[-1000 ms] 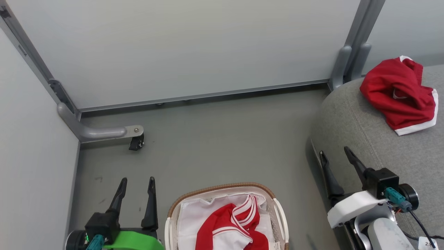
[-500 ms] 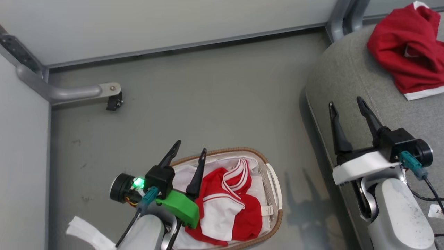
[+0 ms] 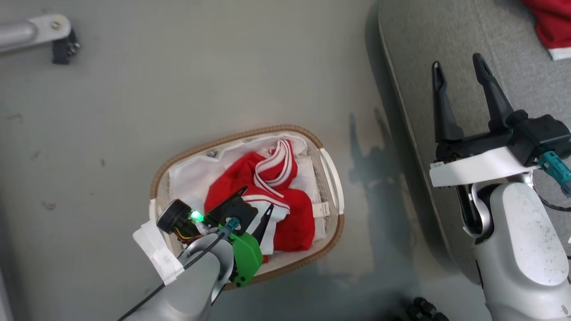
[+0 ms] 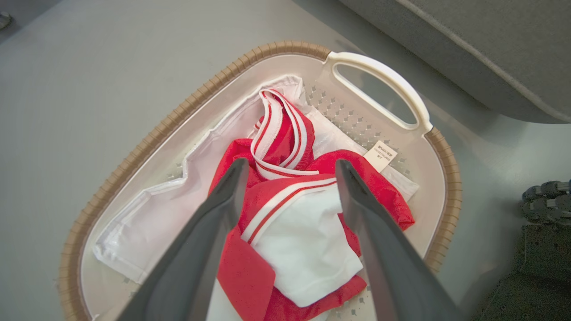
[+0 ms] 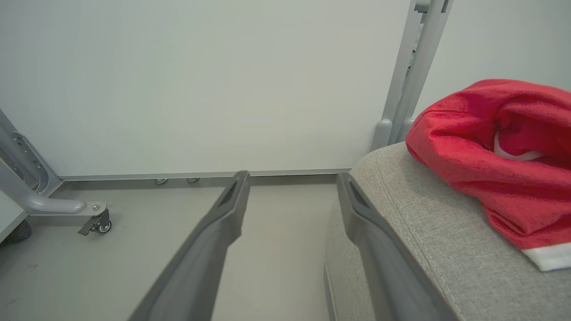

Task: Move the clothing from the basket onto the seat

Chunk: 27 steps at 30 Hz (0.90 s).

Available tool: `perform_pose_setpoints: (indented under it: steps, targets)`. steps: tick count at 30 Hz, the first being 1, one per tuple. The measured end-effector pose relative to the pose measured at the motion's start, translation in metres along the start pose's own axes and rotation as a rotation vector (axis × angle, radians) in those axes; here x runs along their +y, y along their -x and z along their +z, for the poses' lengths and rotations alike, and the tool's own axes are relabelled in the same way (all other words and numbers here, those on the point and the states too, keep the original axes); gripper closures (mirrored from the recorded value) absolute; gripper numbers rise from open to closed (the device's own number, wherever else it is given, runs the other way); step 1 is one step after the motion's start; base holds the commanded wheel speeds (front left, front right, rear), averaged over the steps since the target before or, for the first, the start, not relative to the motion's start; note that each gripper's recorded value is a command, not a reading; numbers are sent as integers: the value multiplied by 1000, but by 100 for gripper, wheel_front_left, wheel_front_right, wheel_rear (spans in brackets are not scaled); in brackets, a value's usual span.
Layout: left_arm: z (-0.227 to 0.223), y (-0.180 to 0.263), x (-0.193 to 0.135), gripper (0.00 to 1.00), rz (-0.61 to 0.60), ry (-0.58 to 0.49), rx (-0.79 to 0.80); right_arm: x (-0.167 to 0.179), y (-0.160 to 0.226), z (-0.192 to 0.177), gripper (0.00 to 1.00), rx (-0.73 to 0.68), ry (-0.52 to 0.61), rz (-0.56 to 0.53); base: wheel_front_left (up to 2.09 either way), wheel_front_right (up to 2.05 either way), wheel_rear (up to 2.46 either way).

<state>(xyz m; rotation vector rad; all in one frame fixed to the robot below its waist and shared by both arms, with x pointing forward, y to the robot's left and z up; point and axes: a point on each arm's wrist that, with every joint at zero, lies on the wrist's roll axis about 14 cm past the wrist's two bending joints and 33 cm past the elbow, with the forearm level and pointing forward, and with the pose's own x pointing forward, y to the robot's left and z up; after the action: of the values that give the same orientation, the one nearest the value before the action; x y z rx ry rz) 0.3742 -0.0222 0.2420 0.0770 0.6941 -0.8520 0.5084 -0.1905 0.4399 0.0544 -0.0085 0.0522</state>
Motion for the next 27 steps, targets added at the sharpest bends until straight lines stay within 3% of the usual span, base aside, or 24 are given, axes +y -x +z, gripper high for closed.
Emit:
perform_pose_setpoints:
  steps: [6, 16, 27]
  targets:
    - [-49, -24, -12, 0, -90, 20, 134, -9, -4, -33, 0, 62, 14, -10, 0, 0, 0]
    - [-75, -57, -44, 0, -259, -35, 173, -20, -1, -75, 0, 153, 35, -23, 0, 0, 0]
    - [-94, -81, -21, 0, -217, -134, 202, -29, 1, -95, 0, 197, 54, -34, 0, 0, 0]
